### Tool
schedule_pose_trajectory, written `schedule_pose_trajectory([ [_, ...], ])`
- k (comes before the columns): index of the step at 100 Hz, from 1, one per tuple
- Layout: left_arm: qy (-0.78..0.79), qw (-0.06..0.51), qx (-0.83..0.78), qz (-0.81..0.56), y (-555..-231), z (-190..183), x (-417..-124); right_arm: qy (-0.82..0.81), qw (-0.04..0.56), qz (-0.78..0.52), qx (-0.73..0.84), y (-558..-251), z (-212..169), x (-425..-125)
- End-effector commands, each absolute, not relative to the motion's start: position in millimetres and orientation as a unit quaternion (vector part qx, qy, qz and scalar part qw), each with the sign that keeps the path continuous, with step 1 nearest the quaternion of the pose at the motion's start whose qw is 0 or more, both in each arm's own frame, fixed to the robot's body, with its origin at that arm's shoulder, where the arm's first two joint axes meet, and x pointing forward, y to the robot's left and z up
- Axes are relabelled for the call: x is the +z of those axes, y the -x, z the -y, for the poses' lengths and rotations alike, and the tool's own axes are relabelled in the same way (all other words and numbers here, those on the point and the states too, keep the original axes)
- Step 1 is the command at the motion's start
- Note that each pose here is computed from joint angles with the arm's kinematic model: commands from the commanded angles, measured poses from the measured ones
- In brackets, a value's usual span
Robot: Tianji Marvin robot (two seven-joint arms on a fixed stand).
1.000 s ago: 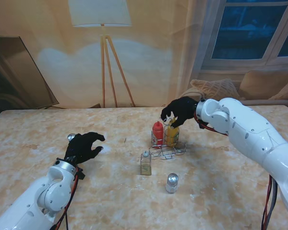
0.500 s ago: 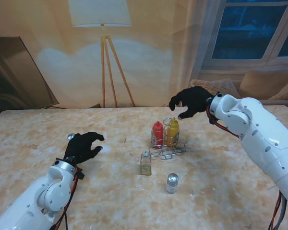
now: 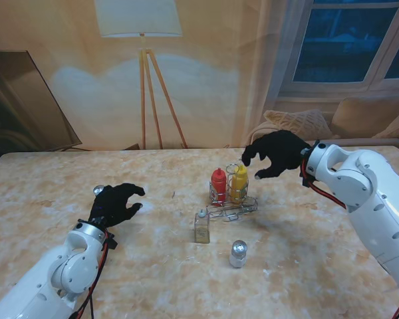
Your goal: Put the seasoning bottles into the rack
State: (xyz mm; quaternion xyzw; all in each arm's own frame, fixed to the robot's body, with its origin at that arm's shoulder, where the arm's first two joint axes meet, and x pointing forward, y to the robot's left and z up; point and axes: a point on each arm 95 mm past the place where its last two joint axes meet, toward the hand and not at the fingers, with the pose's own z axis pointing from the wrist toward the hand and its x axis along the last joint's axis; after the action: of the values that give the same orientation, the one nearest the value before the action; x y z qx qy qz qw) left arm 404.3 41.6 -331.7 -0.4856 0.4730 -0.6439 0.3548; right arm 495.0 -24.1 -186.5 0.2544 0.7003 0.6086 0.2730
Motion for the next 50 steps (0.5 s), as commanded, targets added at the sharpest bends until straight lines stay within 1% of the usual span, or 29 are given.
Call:
schedule_pose_trajectory([
  [1,0.487,0.349,-0.642,-0.478,-402.8,-38.6,-332.9,-0.251,0.259,-0.712,0.603,-486.5,21.0,-197.8],
  [24,0.488,0.348,-0.642,-0.479,-402.8,-38.4,-333.5,-0.263,0.203,-0.724,0.605,-471.0,13.7,-211.7],
  [50,0.488,0.347,-0.642,-0.479,-403.1,-38.3,-334.2,-0.283,0.147,-0.740,0.593,-457.4,-0.6,-237.0],
])
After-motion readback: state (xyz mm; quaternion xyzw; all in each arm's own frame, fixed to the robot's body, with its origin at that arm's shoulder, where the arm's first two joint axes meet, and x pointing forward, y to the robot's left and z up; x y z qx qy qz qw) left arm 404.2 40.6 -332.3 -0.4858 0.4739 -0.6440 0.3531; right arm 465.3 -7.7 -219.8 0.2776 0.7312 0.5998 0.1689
